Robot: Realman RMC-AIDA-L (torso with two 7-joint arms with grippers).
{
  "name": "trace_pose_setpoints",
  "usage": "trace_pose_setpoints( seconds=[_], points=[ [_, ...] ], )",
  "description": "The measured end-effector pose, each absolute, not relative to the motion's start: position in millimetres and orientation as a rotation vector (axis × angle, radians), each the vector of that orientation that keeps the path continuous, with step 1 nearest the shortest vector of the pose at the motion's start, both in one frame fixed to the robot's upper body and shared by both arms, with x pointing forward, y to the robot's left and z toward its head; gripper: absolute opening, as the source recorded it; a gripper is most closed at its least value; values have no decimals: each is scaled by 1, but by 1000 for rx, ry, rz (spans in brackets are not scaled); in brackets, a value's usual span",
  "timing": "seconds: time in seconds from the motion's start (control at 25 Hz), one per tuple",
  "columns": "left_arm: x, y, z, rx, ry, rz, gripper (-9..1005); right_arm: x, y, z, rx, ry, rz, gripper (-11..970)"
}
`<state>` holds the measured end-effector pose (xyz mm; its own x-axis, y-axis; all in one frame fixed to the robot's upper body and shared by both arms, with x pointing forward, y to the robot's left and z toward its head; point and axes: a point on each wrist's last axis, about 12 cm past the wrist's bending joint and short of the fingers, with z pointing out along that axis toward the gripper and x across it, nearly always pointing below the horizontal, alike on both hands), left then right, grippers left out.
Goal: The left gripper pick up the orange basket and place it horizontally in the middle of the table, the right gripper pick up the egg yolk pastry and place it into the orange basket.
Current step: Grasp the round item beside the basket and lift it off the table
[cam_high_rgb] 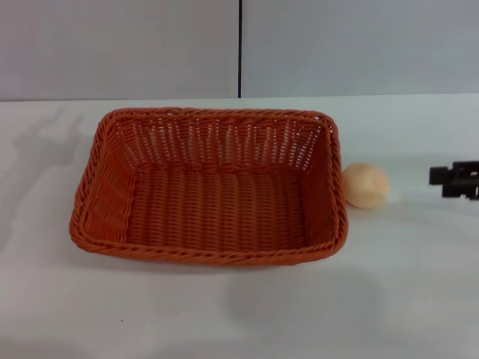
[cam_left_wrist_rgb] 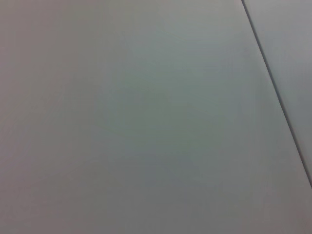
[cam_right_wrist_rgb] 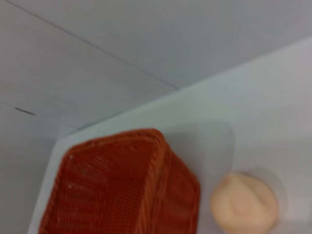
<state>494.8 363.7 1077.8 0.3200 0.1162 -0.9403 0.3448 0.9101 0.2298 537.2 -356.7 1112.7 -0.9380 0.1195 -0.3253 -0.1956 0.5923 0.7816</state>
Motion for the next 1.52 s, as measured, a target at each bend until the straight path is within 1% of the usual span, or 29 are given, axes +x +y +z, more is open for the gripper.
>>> trace_pose_setpoints(
  seconds=[0.08, 0.28, 0.6, 1.08, 1.52],
  points=[
    [495, 364, 1077, 426, 1250, -156, 331, 539, -353, 1106, -36, 2527, 1257, 654],
    [496, 365, 1076, 419, 1260, -151, 331, 542, -352, 1099, 5, 2534, 1229, 651],
    [497, 361, 1074, 420, 1269, -165, 330, 551, -350, 1095, 24, 2526, 1177, 650],
    [496, 360, 1071, 416, 1283, -168, 328, 568, -326, 1090, -125, 2500, 1146, 650],
    [493, 358, 1070, 414, 1277, -181, 327, 571, -320, 1082, -153, 2494, 1109, 645]
  ],
)
